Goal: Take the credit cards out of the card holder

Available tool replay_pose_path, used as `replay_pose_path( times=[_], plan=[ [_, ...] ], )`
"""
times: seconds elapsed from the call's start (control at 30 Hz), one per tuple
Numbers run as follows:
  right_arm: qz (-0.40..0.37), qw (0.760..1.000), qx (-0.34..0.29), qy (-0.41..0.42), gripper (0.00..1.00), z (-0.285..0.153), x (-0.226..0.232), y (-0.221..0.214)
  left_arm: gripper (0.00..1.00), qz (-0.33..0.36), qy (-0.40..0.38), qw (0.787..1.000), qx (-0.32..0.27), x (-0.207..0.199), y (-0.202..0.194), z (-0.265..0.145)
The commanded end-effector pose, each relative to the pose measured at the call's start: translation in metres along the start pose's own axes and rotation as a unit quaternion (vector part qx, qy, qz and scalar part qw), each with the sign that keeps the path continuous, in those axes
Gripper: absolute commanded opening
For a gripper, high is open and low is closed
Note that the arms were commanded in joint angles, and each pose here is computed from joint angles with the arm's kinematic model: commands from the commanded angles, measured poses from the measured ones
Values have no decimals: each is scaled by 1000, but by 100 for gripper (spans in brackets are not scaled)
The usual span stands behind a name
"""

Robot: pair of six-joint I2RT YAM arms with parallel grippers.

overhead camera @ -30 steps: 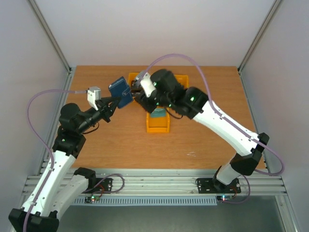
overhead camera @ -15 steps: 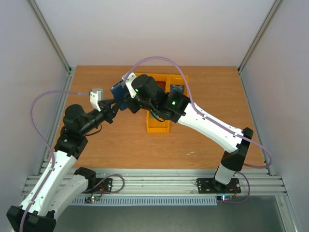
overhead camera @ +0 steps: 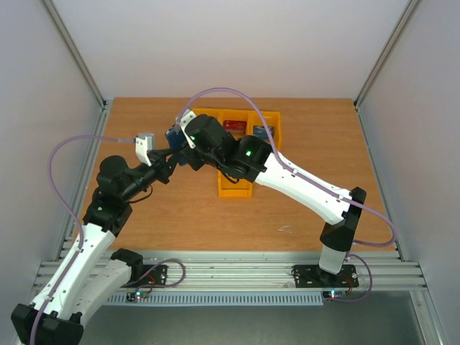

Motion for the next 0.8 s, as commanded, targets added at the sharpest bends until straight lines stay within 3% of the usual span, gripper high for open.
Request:
replay_pose_path(
  times=[0.0,0.17,0.47,0.57,0.7,0.77],
  plan=[
    [-15,997,52,-60,19,11,-9,-13,0,30,-43,997,-49,-14,14,-3],
    [-23,995,62,-75,2,15,-9,-17,0,30,-40,997,-52,-13,15,-3],
    [-32,990,75,-117,1,3,-40,-25,0,21,-35,998,-38,-9,8,-3],
    [-41,994,67,-71,1,-5,-47,-29,0,28,-55,998,-29,-11,5,-3],
    [-57,996,8,61,2,-36,-47,-29,0,70,-126,990,-15,-24,6,-5],
    [-40,992,-29,113,11,-52,-49,-27,0,82,-157,984,-7,-33,11,-6]
  ],
)
Point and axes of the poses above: each gripper's point midway between its finger pads, its own z axis out along the fingers, its own x axis along the line the jaws close on, y = z × x, the point moved 10 cm from there along -z, back along the fingers, and after that the axes turned 6 degrees about -z, right-handed, at the moved point
